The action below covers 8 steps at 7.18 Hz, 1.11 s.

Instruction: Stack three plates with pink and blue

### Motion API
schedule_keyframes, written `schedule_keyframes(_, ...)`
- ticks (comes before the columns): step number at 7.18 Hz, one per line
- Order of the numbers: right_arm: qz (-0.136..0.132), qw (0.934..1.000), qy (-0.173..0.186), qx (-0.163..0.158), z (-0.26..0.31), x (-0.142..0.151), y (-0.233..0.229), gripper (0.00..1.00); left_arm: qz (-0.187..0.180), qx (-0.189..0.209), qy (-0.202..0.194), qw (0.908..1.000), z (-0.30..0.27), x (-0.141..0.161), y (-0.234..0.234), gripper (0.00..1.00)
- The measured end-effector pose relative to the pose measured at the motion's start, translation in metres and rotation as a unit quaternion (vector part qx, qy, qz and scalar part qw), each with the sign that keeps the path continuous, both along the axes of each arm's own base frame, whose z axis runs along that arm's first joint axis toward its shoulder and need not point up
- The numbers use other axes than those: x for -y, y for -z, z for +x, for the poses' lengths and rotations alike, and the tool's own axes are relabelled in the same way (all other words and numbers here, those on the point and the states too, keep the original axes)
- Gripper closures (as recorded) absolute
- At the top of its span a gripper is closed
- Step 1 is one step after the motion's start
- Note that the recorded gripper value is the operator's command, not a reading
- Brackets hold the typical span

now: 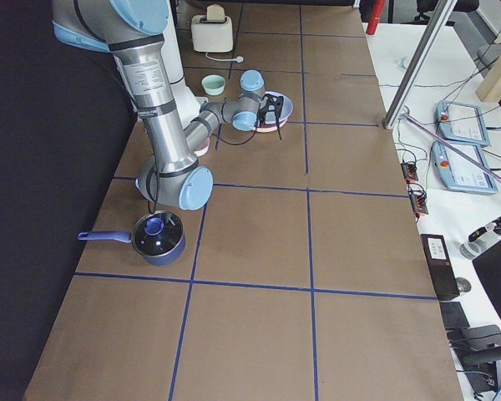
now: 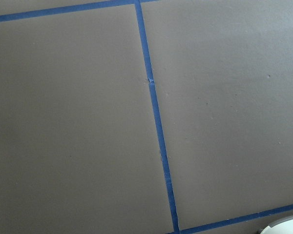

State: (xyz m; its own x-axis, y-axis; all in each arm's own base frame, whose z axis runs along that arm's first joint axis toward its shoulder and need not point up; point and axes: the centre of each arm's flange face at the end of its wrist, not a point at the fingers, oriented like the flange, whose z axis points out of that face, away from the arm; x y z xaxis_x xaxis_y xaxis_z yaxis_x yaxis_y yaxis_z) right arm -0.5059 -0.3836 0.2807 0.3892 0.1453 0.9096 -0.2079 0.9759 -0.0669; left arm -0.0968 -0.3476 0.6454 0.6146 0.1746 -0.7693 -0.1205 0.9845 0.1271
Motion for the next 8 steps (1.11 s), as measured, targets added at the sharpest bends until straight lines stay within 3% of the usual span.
schedule_keyframes(2,0.000,1.0000,0.004,-0.005,-0.005,-0.006,-0.003,0.00,-0.001,0.000,0.000,1.0000,0.000,0.001,-0.001,0.00)
schedule_keyframes(4,-0.009,0.9996,0.021,-0.019,0.009,0.011,-0.006,0.00,0.002,0.003,-0.002,1.0000,0.000,0.004,0.000,0.00)
schedule_keyframes(6,0.000,0.9970,0.055,-0.054,0.061,0.064,-0.020,0.00,0.008,0.006,-0.003,0.9999,-0.001,0.009,0.004,0.00)
schedule_keyframes(8,0.027,0.9893,0.095,-0.108,0.145,0.127,-0.053,0.00,-0.011,0.009,0.011,0.9998,-0.001,0.015,0.004,0.00)
